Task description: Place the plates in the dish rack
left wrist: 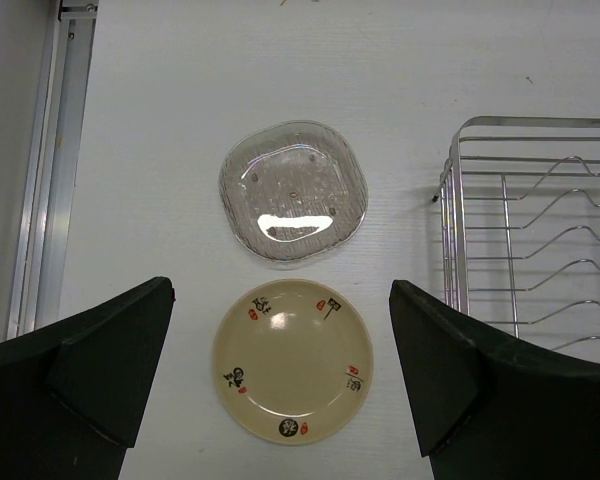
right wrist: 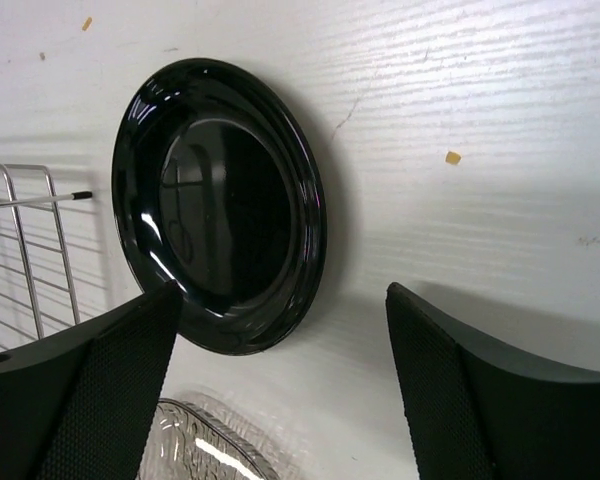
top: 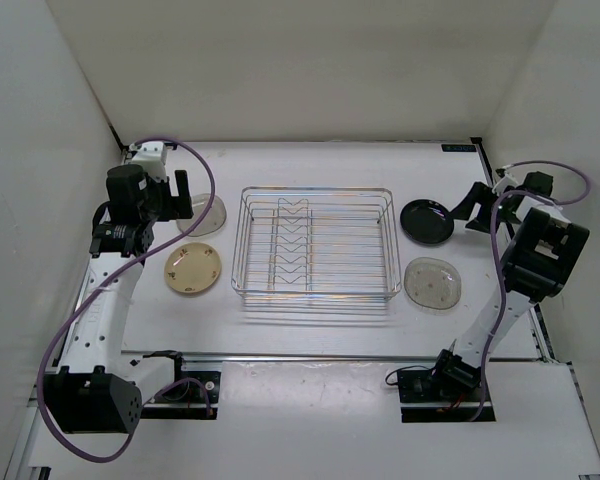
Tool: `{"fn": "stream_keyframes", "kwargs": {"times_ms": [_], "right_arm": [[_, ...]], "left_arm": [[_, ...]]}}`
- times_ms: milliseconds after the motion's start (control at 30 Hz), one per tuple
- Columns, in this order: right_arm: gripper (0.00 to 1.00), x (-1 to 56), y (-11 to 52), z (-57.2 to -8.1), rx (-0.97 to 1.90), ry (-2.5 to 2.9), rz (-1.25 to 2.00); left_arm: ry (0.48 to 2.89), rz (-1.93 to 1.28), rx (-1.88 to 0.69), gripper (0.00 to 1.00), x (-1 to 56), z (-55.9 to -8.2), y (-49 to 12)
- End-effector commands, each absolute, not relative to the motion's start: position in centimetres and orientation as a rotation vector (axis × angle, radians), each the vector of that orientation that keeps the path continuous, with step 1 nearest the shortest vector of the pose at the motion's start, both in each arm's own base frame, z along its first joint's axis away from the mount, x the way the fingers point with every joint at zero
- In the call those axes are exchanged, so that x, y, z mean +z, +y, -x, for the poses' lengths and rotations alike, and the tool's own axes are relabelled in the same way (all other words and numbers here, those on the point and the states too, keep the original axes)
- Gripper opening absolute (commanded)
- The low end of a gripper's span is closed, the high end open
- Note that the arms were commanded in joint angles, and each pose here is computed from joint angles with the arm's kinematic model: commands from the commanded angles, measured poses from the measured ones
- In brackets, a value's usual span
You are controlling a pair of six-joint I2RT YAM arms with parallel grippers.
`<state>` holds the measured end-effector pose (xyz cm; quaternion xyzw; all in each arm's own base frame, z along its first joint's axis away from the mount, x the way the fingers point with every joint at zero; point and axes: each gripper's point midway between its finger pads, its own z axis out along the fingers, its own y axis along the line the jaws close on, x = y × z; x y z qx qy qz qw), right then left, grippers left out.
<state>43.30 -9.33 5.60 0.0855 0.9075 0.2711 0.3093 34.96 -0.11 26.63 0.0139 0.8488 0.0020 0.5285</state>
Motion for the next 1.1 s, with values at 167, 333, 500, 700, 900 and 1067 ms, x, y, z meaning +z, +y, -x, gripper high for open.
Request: {"fn": "stream_keyframes", "kwargs": {"times_ms": [167,333,500,700,900,1067], "right_arm": [[0.79,5.8,-9.2,-44.4,0.791,2.384,-0.245],[0.78,5.4,-9.0,-44.2,0.825,2.409,-0.256],[0.76,4.8,-9.1,-44.1,0.82,2.433,-0.248],[0.73,4.1,-9.0,-43.7,0.846,2.467,-0.257],[0.73,3.5,-8.9,-43.3,0.859,2.492,-0.241],[0.73,3.6,-8.8,-43.3,0.879,2.495,-0.247]], "left_arm": [[1.979,-0.024,-0.014,1.0,28.0,-34.5,0.0],[1.979,-0.03,-0.023,1.0,28.0,-34.5,-0.2],[1.97,-0.022,-0.029,1.0,28.3,-34.4,-0.2],[1.97,-0.022,-0.029,1.0,28.3,-34.4,-0.2],[1.97,-0.022,-0.029,1.0,28.3,-34.4,-0.2],[1.97,-0.018,-0.032,1.0,28.3,-34.4,-0.1]]}}
